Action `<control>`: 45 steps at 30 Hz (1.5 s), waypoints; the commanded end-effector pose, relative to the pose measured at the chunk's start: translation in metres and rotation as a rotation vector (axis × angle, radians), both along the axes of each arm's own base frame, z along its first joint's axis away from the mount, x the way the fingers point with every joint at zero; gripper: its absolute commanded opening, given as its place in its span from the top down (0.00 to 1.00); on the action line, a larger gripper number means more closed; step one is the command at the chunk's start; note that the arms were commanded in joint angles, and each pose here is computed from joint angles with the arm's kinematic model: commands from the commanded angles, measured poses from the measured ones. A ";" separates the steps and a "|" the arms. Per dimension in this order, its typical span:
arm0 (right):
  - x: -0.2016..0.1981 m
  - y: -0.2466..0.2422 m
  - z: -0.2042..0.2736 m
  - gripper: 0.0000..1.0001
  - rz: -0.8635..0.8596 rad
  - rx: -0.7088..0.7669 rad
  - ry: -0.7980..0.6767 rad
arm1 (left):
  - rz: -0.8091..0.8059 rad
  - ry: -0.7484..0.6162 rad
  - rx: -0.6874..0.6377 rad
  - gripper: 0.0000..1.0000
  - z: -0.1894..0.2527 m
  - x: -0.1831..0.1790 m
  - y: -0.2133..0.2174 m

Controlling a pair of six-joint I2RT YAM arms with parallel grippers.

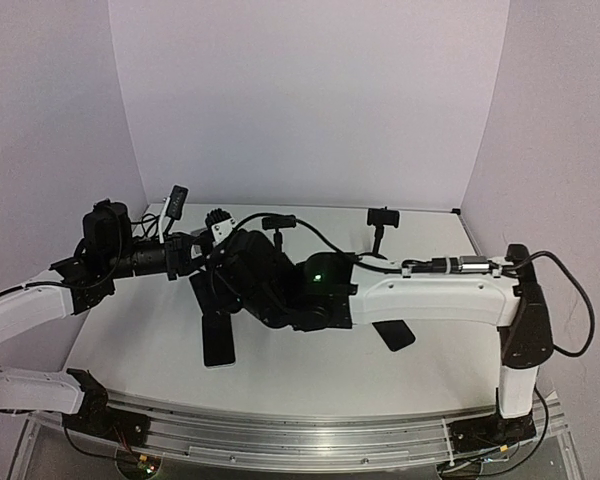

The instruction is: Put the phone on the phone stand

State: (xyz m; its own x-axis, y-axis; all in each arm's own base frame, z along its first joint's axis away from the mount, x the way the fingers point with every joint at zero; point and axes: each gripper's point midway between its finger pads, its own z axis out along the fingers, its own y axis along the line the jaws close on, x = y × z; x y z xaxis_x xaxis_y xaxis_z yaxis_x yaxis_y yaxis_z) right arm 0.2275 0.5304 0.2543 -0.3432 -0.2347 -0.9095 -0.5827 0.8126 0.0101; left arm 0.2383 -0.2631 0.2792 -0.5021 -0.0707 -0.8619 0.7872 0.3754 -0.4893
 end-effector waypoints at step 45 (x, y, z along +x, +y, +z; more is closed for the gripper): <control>-0.051 -0.010 0.133 1.00 0.849 0.454 -0.106 | -0.443 -0.377 -0.357 0.57 0.156 -0.072 -0.009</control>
